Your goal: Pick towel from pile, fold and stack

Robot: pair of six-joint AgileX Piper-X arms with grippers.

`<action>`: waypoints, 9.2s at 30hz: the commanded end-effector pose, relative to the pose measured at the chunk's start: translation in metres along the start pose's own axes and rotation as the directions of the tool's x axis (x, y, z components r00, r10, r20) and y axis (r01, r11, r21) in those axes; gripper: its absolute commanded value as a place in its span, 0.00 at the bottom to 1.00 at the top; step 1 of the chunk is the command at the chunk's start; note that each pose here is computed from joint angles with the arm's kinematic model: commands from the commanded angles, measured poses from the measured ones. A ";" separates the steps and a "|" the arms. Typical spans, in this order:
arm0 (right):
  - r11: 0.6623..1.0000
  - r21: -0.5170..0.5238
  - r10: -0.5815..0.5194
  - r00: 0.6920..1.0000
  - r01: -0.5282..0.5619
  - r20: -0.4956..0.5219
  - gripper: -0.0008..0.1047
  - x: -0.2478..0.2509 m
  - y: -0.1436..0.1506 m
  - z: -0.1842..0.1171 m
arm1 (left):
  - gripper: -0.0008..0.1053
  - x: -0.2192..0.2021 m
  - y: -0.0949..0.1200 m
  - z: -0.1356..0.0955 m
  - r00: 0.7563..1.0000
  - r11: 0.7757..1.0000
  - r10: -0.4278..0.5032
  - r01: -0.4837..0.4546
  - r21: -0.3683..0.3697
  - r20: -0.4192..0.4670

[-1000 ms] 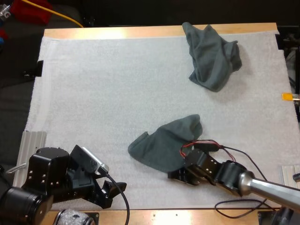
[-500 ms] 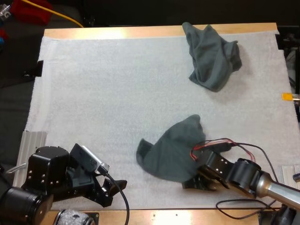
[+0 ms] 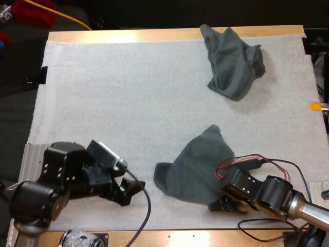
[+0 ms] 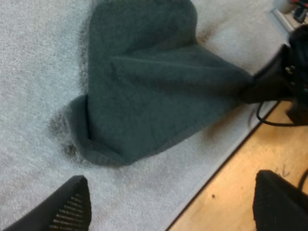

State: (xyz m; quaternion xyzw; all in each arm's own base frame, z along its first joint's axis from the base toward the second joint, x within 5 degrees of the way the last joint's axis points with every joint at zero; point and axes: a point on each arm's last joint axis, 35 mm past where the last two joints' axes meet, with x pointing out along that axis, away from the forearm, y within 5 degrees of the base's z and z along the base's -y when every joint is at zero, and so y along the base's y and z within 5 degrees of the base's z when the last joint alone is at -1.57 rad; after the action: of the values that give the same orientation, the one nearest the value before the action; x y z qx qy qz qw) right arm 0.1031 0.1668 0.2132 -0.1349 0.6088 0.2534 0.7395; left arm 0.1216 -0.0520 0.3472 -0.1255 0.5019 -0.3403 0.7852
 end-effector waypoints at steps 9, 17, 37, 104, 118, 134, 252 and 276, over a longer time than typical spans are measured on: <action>1.000 -0.010 -0.003 1.000 0.003 -0.007 0.02 -0.002 0.000 -0.001 | 0.65 0.039 0.024 0.023 0.998 0.999 -0.002 0.000 -0.035 -0.063; 1.000 -0.010 -0.003 1.000 0.003 -0.007 0.02 -0.002 0.000 -0.001 | 0.65 0.073 0.046 0.045 0.994 0.998 -0.001 -0.006 -0.068 -0.109; 1.000 -0.010 -0.003 1.000 0.003 -0.007 0.02 -0.002 0.000 -0.001 | 0.65 0.161 0.082 0.052 0.939 0.990 -0.036 -0.012 -0.138 -0.341; 0.986 -0.103 -0.111 0.976 0.132 0.187 0.02 -0.031 0.006 0.026 | 0.01 0.138 0.053 0.058 0.961 0.987 0.159 -0.152 0.047 -0.224; 0.945 -0.155 -0.217 0.906 0.289 0.364 0.02 -0.109 0.015 0.059 | 0.01 0.022 -0.024 0.097 0.984 0.973 0.169 -0.175 0.153 0.052; 0.959 -0.179 -0.131 0.902 0.221 0.411 0.02 -0.175 0.020 0.065 | 0.01 -0.029 -0.050 0.080 0.977 0.975 0.204 -0.208 0.079 0.058; 0.726 0.589 0.206 0.930 -0.354 0.305 0.02 0.048 -0.116 0.170 | 0.01 0.143 0.193 0.097 0.994 0.832 0.068 -0.106 -0.545 -0.089; 0.734 0.444 0.239 0.808 -0.514 0.539 0.57 0.042 -0.119 0.199 | 0.66 0.151 0.200 0.105 1.000 0.827 -0.002 -0.006 -0.562 -0.013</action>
State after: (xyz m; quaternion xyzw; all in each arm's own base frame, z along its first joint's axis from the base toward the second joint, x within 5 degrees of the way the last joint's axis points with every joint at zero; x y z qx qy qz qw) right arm 0.3368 0.1787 0.2026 0.2855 0.4864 0.2225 0.7952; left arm 0.3339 -0.0188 0.1794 -0.3432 0.5902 -0.1716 0.7102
